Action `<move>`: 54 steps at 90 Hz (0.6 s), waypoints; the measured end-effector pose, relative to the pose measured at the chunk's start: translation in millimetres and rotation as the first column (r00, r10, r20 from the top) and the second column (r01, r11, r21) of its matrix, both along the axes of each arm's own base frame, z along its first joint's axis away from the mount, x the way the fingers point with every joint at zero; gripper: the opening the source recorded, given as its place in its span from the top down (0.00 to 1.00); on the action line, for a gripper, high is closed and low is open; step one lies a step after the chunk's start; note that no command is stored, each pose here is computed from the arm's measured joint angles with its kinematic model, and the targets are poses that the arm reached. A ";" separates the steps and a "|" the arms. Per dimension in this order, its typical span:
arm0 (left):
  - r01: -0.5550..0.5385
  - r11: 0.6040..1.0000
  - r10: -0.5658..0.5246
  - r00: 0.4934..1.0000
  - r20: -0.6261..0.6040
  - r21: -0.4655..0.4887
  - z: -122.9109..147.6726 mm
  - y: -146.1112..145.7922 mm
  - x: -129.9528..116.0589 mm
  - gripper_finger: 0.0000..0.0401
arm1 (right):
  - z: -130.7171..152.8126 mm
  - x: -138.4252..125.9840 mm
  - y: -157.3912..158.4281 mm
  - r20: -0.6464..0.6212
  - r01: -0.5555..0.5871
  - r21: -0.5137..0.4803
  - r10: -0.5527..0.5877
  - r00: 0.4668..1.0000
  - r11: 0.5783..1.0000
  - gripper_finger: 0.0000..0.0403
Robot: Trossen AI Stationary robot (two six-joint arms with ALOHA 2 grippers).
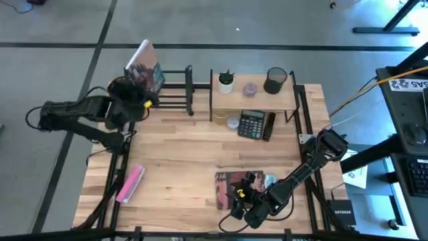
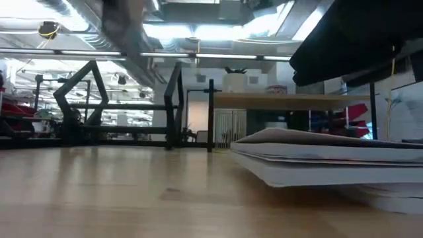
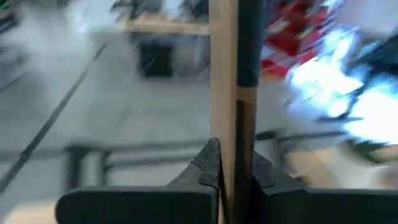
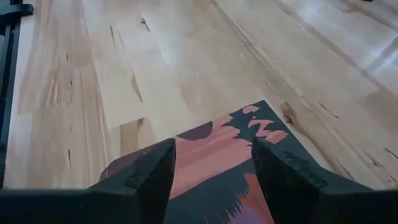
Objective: Stock shelves
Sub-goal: Put the brown book into the book holder
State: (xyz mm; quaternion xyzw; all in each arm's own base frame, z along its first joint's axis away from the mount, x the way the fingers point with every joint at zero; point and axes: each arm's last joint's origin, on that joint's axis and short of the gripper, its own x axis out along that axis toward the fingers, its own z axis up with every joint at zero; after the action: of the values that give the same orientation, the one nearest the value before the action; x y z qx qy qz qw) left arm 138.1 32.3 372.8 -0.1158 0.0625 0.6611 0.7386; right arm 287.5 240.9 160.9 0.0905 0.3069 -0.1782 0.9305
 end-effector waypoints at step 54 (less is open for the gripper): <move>-0.231 0.966 0.204 0.957 -0.204 -0.118 -51.7 61.5 -0.6 1.00 | -8.8 8.0 -17.9 -0.069 -0.007 0.001 0.007 0.998 1.000 0.51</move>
State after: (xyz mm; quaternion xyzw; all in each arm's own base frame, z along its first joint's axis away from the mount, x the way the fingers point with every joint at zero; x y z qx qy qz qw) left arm 137.5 93.9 321.1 -0.1101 0.1663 0.7405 0.6418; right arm 295.5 223.0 152.1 0.0837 0.3391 -0.1777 0.9200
